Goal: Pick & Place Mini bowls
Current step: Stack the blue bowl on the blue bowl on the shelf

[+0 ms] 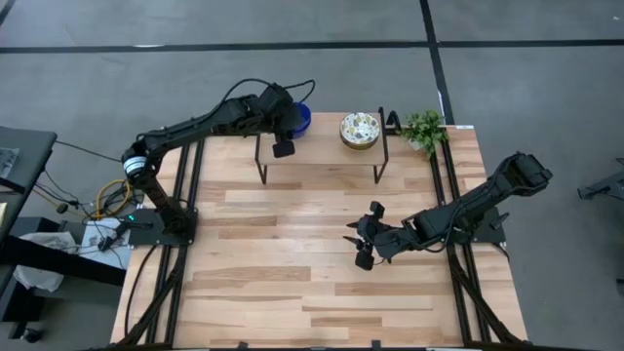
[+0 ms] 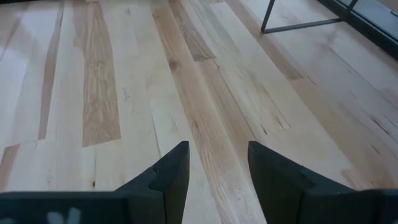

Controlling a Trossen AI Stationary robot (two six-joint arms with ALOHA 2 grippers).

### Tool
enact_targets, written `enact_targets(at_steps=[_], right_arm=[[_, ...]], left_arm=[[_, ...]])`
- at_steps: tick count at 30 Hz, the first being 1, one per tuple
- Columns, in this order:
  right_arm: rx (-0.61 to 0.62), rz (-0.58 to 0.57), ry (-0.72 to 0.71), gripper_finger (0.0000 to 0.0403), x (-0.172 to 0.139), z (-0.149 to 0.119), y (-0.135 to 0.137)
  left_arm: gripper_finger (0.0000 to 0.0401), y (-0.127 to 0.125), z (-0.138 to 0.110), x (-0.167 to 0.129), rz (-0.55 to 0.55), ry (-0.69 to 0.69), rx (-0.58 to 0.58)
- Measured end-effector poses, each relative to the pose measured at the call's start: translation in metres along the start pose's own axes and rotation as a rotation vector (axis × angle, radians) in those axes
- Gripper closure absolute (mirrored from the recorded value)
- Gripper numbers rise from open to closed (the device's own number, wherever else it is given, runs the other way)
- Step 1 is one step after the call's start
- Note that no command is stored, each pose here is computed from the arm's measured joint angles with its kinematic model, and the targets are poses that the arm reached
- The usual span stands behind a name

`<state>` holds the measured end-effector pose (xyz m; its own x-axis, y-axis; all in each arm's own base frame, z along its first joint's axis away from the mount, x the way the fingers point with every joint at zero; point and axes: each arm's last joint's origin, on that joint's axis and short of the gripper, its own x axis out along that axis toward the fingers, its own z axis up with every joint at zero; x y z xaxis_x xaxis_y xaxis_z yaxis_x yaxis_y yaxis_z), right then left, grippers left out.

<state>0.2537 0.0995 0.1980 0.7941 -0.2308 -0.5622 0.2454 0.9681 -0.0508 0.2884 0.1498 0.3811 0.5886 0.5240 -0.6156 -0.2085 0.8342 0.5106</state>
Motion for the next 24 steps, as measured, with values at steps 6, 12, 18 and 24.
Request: enact_targets(at_steps=[6, 12, 18, 24], right_arm=[[0.000, 0.000, 0.000, 0.0245, 0.000, 0.000, 0.000], [0.000, 0.000, 0.000, 0.0249, 0.000, 0.000, 0.000], [-0.002, -0.001, 0.002, 0.0250, 0.000, 0.000, 0.000], [-0.001, -0.001, 0.002, 0.0245, 0.000, 0.000, 0.000]], left_arm=[[0.0247, -0.006, 0.004, -0.003, -0.011, -0.017, 0.017], [0.0252, -0.006, 0.006, -0.011, -0.004, -0.045, 0.041], [0.0252, 0.003, 0.013, -0.032, 0.065, -0.158, 0.042], [0.0252, 0.017, 0.020, -0.037, 0.288, -0.166, 0.092]])
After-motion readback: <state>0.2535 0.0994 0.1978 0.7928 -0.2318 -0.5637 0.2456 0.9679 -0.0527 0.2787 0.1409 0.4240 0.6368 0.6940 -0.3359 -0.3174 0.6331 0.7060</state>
